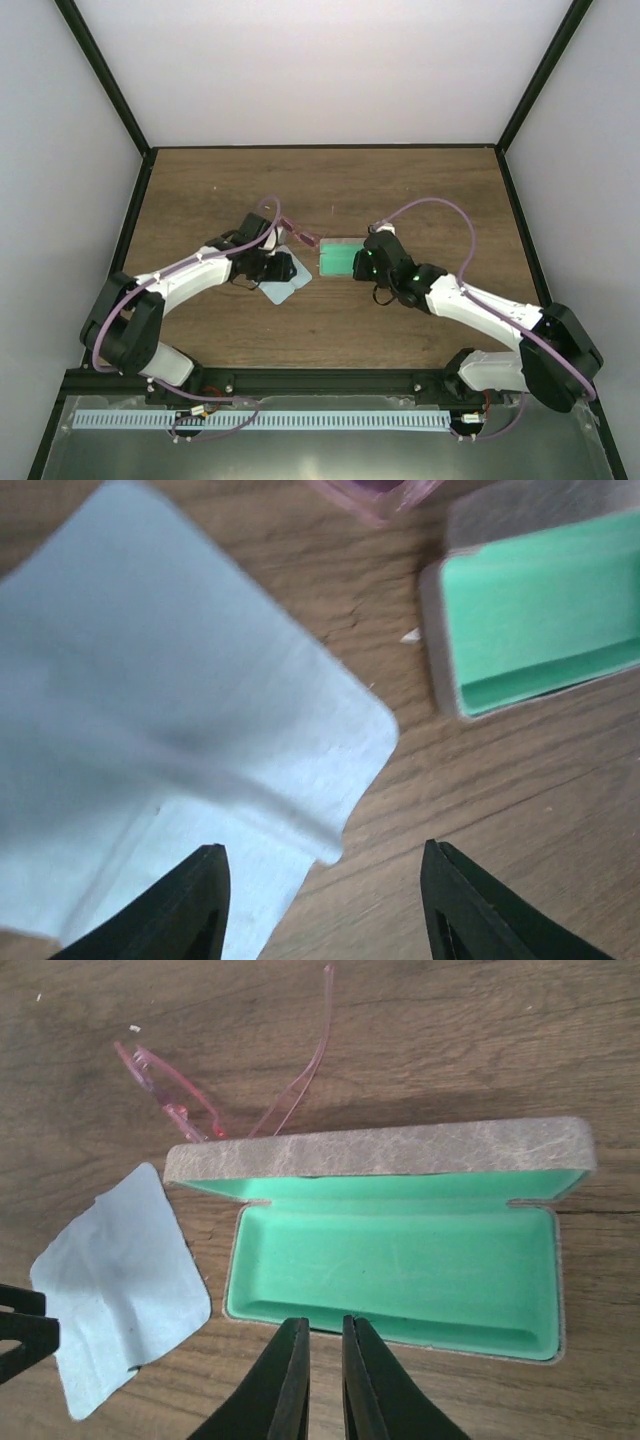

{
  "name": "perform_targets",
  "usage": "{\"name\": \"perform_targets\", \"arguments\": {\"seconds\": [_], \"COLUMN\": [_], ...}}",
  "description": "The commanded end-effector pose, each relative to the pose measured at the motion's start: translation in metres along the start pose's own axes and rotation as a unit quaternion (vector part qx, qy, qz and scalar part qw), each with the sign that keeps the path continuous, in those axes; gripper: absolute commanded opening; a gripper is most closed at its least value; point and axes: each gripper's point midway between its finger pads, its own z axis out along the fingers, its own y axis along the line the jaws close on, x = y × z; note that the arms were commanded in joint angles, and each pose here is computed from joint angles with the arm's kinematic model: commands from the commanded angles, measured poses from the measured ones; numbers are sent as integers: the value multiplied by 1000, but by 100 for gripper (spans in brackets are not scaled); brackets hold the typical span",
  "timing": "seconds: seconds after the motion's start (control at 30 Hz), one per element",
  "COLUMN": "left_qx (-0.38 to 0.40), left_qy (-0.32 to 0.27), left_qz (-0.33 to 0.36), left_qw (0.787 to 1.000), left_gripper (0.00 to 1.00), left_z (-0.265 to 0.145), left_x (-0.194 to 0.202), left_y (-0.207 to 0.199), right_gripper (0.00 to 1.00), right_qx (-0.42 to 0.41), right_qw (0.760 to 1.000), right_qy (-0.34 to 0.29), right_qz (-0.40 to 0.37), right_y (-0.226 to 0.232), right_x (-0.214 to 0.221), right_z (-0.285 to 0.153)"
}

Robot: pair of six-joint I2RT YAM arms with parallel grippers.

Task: Organize the sunglasses
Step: Adjust the glasses cleaning cloth at the center of the board.

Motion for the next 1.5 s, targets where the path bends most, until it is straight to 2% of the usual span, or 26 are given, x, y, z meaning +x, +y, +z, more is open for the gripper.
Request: {"name": "perform_targets", "arguments": {"seconds": [0.0,0.07,0.13,0.37,0.53,0.7,0.9,1.0,1.17,1.3,1.37,1.47], "left_qx": [3,-5,-12,-18,-34,-30,-7,-5,17,49,48,22], "left_qy": [-15,-6,6,72,107,172,200,180,115,51,11,-46], "left_qz": [-22,-40,-50,-65,-16,33,81,93,91,63,26,-58], "left_qw": [1000,999,999,995,994,984,976,979,989,996,998,997], "left_gripper": [48,43,42,42,50,50,50,53,59,68,78,96], "left_z": [-1,5,12,29,28,39,41,34,3,-31,-47,-63], "left_x": [9,19,30,78,101,148,183,168,122,79,55,24], "left_y": [5,13,21,35,19,-10,-52,-66,-88,-93,-78,-31], "right_gripper": [9,6,4,4,4,4,4,4,5,5,7,9], "right_qx": [-41,-75,-91,-110,-114,-99,-90,-85,-98,-108,-115,-108], "right_qw": [998,995,992,990,989,990,991,991,991,987,982,978], "right_qy": [23,51,67,60,69,79,86,81,80,113,142,173], "right_qz": [-39,-49,-53,-67,-68,-62,-55,-57,-46,-40,-40,-51], "right_y": [26,40,50,74,79,69,57,54,59,61,64,74], "right_x": [-6,3,7,-15,-14,-6,6,4,0,16,31,58], "right_z": [-4,5,11,18,23,23,18,13,5,11,18,27]}}
